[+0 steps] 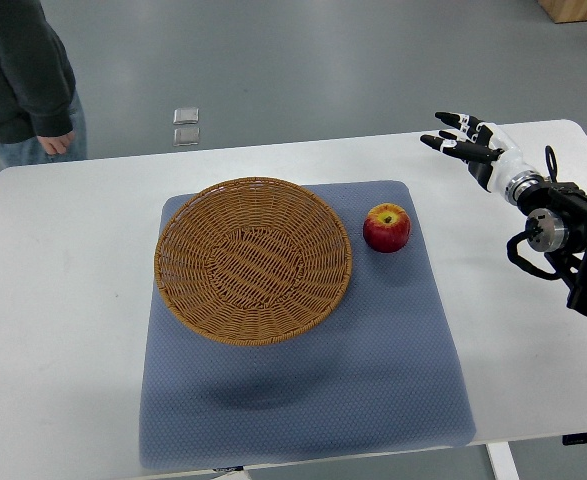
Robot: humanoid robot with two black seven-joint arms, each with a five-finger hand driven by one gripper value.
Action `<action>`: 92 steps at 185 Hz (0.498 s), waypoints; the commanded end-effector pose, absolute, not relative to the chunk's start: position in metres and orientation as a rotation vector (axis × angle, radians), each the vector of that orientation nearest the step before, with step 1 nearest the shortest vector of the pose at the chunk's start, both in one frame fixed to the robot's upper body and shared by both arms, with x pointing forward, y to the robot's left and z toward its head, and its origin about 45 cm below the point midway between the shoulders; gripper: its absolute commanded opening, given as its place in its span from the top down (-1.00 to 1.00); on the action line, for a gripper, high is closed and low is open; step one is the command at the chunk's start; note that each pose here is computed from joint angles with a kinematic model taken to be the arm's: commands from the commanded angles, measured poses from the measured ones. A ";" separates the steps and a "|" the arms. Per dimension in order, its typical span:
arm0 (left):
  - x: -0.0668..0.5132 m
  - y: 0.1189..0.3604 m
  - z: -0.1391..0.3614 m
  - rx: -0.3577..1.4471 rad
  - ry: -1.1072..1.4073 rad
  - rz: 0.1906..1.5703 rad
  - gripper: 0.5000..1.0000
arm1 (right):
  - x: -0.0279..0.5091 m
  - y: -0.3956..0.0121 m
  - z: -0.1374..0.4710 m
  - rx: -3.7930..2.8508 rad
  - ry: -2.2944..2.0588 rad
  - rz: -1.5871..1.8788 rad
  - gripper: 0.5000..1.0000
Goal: Place red apple in basket with right hand
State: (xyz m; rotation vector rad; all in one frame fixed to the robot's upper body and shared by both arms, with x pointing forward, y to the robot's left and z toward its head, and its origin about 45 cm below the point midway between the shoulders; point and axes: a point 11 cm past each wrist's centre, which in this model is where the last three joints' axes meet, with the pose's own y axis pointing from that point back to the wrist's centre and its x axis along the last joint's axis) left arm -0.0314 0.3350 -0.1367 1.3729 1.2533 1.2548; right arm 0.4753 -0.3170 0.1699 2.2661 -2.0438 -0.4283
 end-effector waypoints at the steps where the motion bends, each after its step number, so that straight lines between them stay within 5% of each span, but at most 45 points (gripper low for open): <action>1: -0.031 0.335 -0.137 1.373 1.254 1.255 -1.00 | 0.475 -0.317 0.170 2.268 -2.042 -0.427 -0.67; 92: -0.031 0.336 -0.137 1.376 1.250 1.258 -1.00 | 0.471 -0.309 0.166 2.345 -1.938 -0.435 -0.67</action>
